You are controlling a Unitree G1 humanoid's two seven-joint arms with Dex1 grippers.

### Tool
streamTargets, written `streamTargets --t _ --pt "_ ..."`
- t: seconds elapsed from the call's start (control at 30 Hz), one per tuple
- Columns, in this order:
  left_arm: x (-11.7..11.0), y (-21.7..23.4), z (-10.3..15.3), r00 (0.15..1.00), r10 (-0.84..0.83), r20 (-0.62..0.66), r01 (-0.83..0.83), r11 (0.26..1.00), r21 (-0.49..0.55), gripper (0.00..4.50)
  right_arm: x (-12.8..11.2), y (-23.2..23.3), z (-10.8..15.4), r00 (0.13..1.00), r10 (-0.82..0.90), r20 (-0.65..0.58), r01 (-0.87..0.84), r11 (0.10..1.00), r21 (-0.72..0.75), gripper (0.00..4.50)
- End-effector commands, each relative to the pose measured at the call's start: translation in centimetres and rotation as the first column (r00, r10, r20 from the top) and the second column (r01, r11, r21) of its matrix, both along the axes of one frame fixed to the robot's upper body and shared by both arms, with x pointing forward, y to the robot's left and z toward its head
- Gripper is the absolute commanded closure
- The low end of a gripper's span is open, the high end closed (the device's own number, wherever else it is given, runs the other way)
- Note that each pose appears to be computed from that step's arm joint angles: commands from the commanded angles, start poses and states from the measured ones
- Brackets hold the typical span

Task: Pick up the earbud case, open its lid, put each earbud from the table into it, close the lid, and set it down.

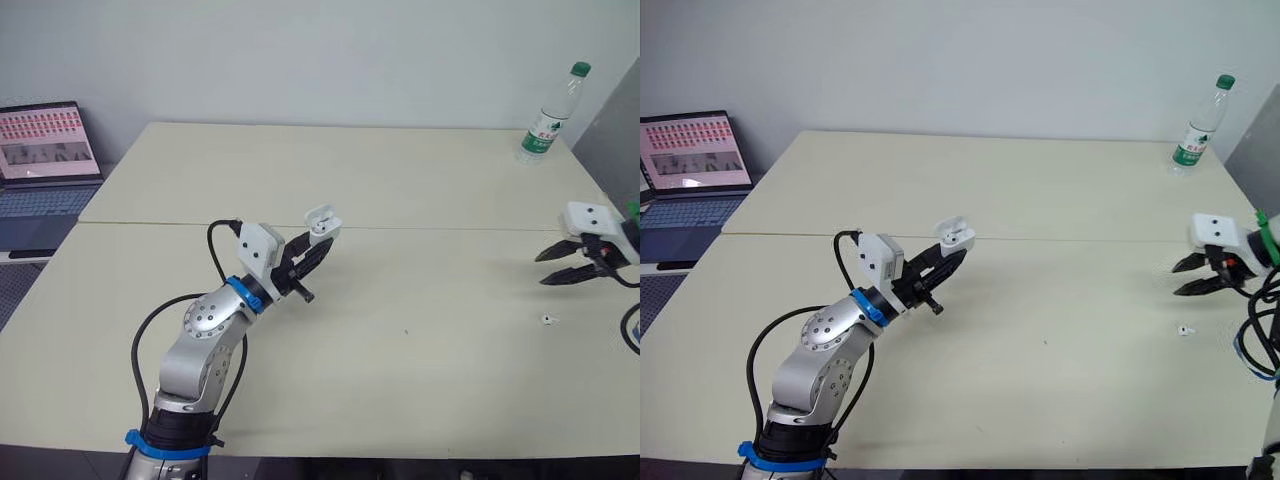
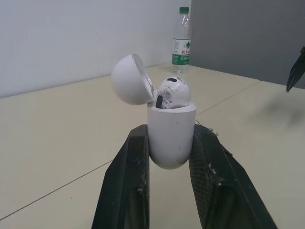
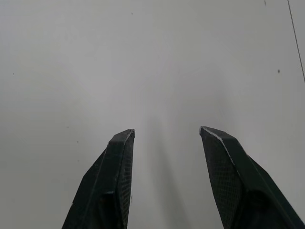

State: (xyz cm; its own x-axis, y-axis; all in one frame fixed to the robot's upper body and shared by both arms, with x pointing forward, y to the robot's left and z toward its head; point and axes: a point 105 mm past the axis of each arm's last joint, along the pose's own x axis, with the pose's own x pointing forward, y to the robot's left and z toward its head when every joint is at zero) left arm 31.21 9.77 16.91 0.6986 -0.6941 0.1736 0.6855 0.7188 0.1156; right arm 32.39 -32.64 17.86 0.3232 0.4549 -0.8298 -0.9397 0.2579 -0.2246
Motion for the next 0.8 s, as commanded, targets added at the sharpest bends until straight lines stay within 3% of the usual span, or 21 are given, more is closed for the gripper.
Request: streamTargets --t 0.03,0.2,0.5,0.8 --pt "-0.6 -0.1 0.7 0.999 -0.004 0.034 0.005 1.0 -0.022 3.74 -2.2 -0.5 0.8 0.999 -0.016 -0.042 0.018 0.997 0.07 2.26" --pt "-0.4 -0.4 0.6 1.0 -0.008 0.027 0.009 0.999 -0.032 3.74 -4.3 -1.1 -1.2 0.999 0.019 -0.051 -0.016 0.998 0.056 2.26" --pt "0.0 -1.0 1.1 0.998 -0.038 0.04 0.039 0.999 -0.03 3.74 -4.6 -0.5 -6.3 0.997 0.065 0.036 -0.067 0.997 0.035 2.26" --pt "-0.2 -0.9 1.1 0.999 -0.037 0.037 0.038 0.999 -0.026 3.74 -4.2 -0.6 -6.7 0.996 0.051 0.072 -0.051 0.999 -0.004 2.26"
